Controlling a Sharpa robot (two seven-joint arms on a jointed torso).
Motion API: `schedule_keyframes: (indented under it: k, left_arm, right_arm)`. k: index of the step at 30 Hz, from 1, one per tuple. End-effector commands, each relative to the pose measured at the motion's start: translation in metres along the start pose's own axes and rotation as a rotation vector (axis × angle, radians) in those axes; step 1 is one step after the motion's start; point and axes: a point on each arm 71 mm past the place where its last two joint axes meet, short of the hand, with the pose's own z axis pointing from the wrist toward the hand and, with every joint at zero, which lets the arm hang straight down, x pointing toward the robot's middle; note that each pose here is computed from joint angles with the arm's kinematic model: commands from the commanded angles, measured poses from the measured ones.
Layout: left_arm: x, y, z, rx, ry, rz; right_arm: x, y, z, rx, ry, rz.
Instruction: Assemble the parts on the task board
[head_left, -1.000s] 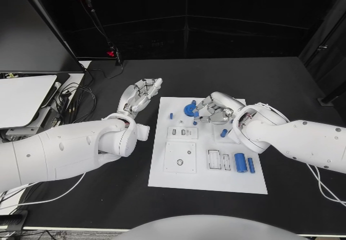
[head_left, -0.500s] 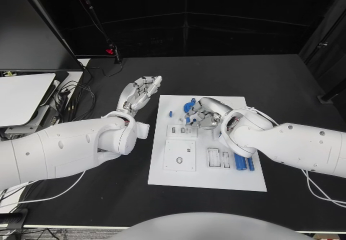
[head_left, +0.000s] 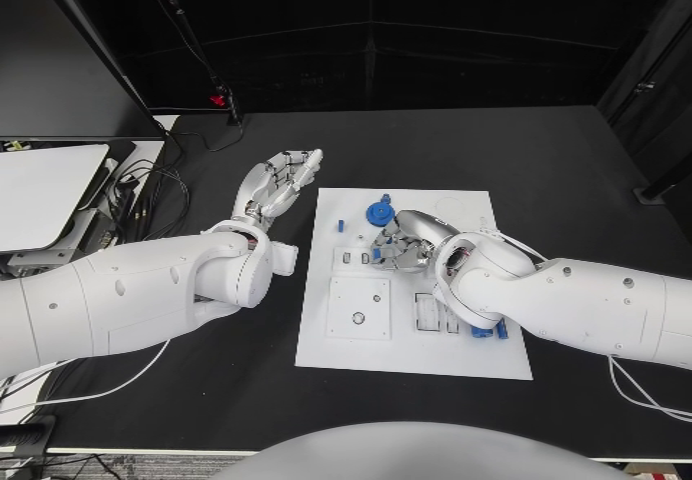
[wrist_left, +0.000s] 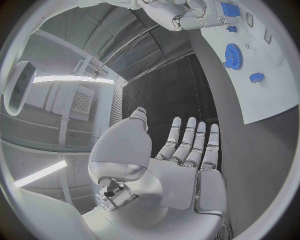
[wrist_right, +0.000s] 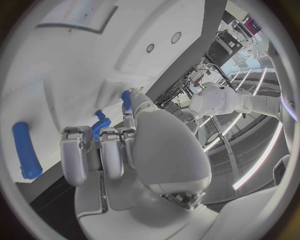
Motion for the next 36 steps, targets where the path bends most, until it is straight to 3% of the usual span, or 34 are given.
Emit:
schedule_keyframes:
  k: [1, 12, 36]
  left_arm:
    - [0.0016, -0.0186, -0.0016, 0.251, 0.008, -0.002]
    - [0.0010, -0.0185, -0.0016, 0.251, 0.007, 0.000]
    - [0.0026, -0.0185, -0.0010, 0.252, 0.009, -0.001]
  right_arm:
    - [-0.0008, -0.0005, 0.0008, 0.022, -0.029, -0.028]
    - [-0.0001, -0.0006, 0.0005, 0.014, -0.047, -0.025]
    - [0.0067, 0.0016, 0.0032, 0.002, -0.016, -0.022]
